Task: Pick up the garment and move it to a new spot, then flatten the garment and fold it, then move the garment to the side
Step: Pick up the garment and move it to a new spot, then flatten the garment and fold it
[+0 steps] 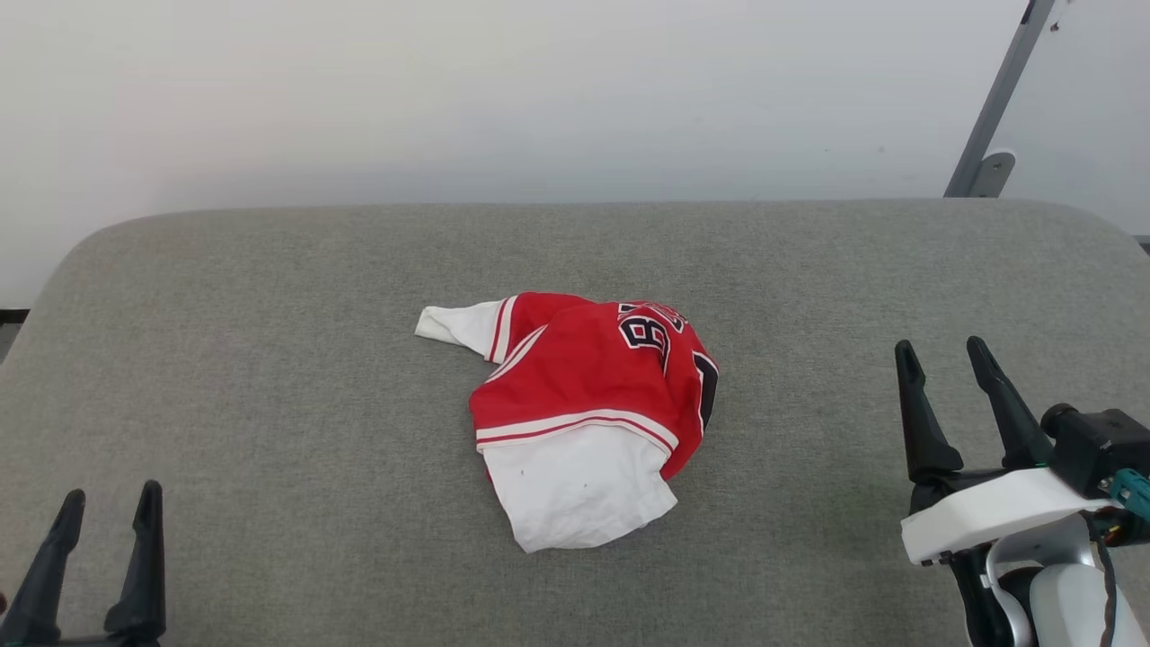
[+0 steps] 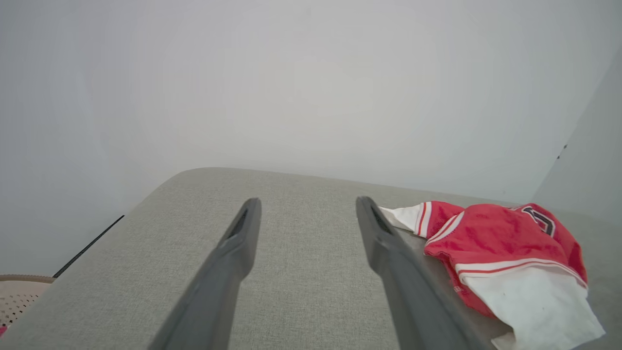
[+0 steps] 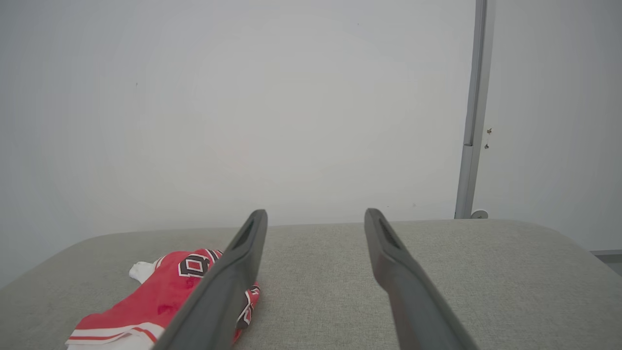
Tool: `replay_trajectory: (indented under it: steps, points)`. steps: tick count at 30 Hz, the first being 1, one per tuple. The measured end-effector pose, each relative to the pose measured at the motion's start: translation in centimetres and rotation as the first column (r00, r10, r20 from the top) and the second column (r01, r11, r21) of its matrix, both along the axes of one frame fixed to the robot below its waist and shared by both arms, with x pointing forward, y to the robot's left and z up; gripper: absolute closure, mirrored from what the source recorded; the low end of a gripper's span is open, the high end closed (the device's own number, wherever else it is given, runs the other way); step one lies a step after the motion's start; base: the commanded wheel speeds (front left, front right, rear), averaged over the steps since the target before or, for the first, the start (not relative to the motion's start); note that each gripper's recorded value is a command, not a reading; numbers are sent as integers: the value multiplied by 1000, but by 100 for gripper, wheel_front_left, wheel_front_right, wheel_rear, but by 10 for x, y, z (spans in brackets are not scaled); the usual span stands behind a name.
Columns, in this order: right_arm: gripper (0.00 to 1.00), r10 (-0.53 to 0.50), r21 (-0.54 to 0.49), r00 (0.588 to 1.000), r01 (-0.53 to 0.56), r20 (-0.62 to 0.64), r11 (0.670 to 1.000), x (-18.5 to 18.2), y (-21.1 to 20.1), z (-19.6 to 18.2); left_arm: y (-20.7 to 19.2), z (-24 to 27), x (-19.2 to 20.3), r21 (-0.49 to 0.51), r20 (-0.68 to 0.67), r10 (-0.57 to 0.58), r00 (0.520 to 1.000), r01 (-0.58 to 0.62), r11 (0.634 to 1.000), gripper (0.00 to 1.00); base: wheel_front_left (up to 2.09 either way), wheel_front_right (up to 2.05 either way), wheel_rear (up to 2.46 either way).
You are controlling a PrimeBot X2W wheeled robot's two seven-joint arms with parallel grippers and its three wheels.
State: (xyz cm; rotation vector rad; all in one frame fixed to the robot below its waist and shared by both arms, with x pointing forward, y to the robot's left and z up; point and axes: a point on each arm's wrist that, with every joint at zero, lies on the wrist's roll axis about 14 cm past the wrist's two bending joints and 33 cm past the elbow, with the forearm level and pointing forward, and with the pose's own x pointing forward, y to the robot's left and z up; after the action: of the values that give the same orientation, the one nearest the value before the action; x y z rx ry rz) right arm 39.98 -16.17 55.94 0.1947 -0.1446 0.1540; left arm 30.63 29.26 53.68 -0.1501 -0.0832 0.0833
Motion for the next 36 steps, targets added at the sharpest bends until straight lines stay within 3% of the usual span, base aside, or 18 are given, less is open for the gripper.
replay_trajectory:
  steps: [36]
  points:
    - [0,-8,-15,996,7,-85,1000,-10,-1,-20,-16,-17,-21,-72,29,32,999,-30,997,0,0,0,0]
